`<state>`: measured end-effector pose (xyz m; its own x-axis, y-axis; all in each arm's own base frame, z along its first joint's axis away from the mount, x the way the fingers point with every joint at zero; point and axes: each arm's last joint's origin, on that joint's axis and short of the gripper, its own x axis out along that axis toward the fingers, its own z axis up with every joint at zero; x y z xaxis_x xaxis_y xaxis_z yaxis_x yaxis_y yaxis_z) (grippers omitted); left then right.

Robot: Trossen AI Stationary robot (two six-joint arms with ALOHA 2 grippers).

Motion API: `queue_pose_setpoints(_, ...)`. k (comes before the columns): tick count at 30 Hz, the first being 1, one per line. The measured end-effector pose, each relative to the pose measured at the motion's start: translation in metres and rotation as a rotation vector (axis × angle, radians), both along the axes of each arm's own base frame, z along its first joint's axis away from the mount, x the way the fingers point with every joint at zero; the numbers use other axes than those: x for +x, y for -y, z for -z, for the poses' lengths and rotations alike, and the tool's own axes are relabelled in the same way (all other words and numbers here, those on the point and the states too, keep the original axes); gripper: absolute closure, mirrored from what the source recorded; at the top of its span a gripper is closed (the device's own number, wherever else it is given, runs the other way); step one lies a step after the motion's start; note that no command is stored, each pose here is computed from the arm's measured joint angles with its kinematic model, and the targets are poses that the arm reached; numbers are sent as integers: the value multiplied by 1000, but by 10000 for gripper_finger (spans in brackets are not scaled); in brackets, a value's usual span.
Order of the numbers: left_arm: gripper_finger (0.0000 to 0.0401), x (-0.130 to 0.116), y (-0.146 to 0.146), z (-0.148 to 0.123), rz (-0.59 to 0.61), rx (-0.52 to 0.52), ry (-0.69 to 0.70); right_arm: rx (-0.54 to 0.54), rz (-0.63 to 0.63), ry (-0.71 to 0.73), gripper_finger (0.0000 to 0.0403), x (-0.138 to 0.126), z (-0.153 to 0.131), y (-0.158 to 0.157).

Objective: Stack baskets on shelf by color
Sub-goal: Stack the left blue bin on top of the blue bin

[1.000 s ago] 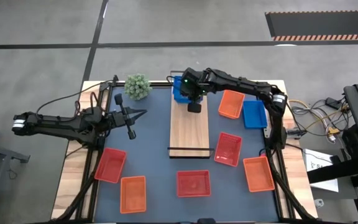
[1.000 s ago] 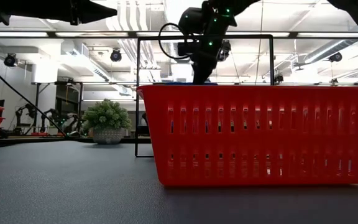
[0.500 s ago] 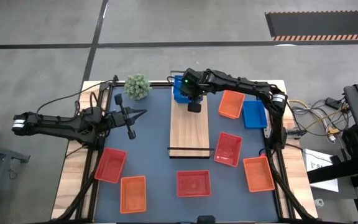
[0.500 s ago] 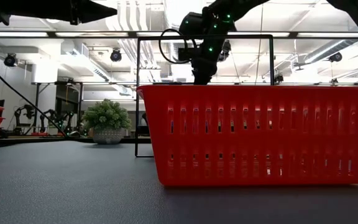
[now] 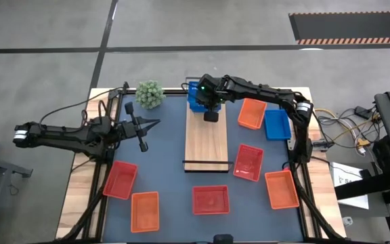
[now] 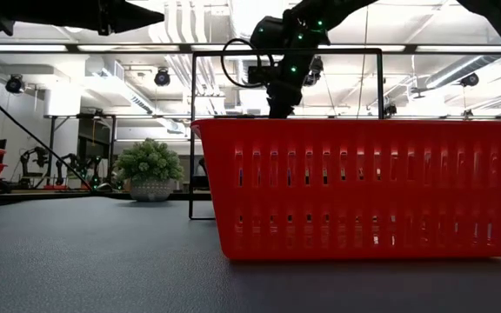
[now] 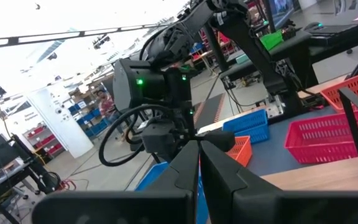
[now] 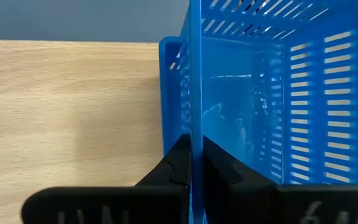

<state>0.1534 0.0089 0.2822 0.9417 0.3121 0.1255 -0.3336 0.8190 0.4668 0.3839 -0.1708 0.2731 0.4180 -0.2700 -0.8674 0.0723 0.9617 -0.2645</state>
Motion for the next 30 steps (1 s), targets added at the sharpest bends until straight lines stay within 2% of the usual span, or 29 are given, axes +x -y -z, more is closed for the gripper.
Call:
queue_pose_setpoints(4, 401, 0, 0, 0, 0, 0, 0, 1, 1, -3, 381, 0, 1, 0)
queue_pose_setpoints(15, 401, 0, 0, 0, 0, 0, 2, 7, 7, -15, 311, 0, 4, 2)
queue_pose_setpoints(22, 401, 0, 0, 0, 0, 0, 2, 3, 7, -5, 291, -1, -7, 1)
queue_pose_setpoints(26, 401, 0, 0, 0, 0, 0, 3, -23, 15, -1, 298, -1, -10, 1)
queue_pose_setpoints(30, 401, 0, 0, 0, 0, 0, 5, -33, 9, -9, 340, -1, -10, 2)
